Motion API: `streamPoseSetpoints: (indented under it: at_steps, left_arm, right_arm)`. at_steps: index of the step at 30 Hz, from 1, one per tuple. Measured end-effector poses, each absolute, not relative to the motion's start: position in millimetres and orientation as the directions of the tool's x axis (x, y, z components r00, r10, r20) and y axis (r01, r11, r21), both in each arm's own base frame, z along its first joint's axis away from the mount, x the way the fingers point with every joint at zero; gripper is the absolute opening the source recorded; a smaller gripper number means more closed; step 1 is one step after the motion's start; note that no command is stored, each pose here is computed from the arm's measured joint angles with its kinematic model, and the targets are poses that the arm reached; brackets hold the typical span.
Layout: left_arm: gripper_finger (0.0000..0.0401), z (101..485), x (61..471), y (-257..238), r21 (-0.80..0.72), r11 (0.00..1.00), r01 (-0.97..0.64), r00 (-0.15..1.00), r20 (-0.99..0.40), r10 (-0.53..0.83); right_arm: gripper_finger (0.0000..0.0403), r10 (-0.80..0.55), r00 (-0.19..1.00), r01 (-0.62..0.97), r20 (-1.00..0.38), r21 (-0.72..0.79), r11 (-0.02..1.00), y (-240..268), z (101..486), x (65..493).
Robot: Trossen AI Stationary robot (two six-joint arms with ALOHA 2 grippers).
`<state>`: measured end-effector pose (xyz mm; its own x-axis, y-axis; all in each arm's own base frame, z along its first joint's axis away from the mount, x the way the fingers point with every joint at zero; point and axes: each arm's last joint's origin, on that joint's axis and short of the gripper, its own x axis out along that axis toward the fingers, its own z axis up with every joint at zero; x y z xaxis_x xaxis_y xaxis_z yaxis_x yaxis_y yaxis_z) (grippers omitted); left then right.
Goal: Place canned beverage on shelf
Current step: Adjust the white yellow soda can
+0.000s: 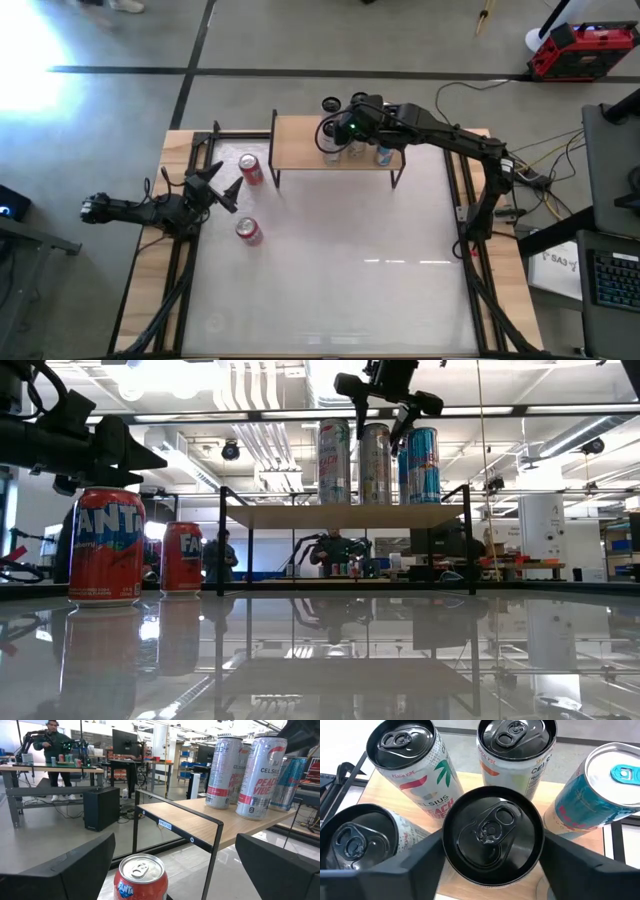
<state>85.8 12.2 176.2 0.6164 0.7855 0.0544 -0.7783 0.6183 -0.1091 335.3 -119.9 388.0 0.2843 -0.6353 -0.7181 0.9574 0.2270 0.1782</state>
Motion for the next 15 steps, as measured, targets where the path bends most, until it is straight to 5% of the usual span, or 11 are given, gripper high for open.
streamPoseSetpoints:
  at_steps: [3, 15]
  left_arm:
    - [0.0398, 176.2, 85.8, 12.2, -0.109, 0.618, -0.778, 0.616, 0.054, 0.786]
    - [0.0398, 176.2, 85.8, 12.2, -0.109, 0.618, -0.778, 0.616, 0.054, 0.786]
  right_arm:
    - [0.0235, -0.634, 0.283, 0.958, -0.72, 0.174, 0.23, -119.1, 387.8, 335.2]
    - [0.0256, -0.612, 0.28, 0.958, -0.739, 0.173, 0.229, -115.0, 387.2, 333.8]
